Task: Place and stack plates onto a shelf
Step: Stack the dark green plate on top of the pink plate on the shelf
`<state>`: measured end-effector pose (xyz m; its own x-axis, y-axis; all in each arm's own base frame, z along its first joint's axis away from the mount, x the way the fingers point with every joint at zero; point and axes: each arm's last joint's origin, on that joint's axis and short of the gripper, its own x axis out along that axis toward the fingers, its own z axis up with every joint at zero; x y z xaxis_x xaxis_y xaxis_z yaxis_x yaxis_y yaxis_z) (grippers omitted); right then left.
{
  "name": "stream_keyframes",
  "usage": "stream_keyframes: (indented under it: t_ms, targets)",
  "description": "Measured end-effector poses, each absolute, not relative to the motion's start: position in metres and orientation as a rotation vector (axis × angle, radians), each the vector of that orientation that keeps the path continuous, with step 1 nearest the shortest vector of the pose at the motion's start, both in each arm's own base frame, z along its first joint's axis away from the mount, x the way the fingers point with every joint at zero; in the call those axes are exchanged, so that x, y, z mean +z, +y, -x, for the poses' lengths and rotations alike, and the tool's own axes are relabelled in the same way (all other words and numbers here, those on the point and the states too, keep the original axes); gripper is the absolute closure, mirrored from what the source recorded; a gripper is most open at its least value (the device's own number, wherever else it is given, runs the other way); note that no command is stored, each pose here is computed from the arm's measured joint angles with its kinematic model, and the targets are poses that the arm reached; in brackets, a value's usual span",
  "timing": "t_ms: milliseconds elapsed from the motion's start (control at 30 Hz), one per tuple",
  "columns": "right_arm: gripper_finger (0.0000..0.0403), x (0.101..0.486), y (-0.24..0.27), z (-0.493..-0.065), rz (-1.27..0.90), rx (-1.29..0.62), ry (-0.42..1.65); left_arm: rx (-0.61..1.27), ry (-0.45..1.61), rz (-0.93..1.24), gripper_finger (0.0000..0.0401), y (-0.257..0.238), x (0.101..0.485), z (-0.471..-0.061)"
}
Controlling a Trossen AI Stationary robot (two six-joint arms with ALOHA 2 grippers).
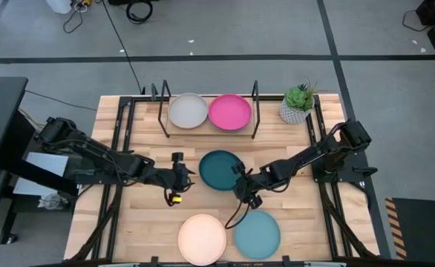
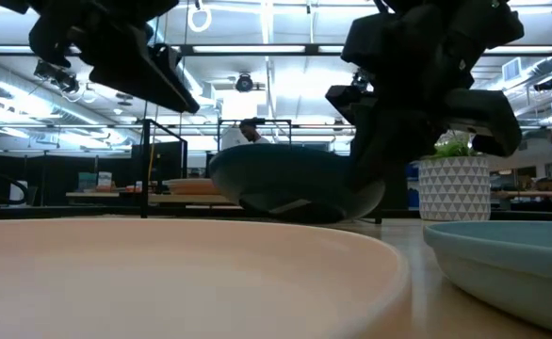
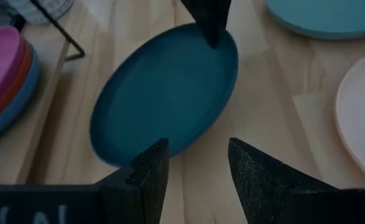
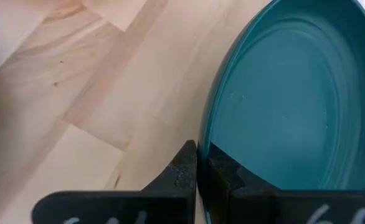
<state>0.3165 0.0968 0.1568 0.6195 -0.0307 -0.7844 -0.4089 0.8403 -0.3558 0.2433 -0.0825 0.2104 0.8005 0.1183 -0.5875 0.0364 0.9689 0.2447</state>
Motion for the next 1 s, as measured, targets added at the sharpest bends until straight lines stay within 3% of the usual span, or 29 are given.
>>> stream_keyframes:
  t_ms: [333, 667, 1000]
  targets:
    - [0.0385, 0.157, 0.098, -0.316, 0.526, 0.211, 0.887, -0.02, 0.639, -0.316, 0.0228, -0.084, 0.21, -0.262]
    - [0.0384, 0.157, 0.098, -0.316, 0.523, 0.21, 0.887, -0.16, 0.82, -0.501, 0.0179, -0.085, 0.196, -0.3]
    - [0.0382, 0.159, 0.099, -0.318, 0.472, 0.201, 0.864, -0.154, 0.905, -0.76, 0.0198, -0.084, 0.175, -0.312]
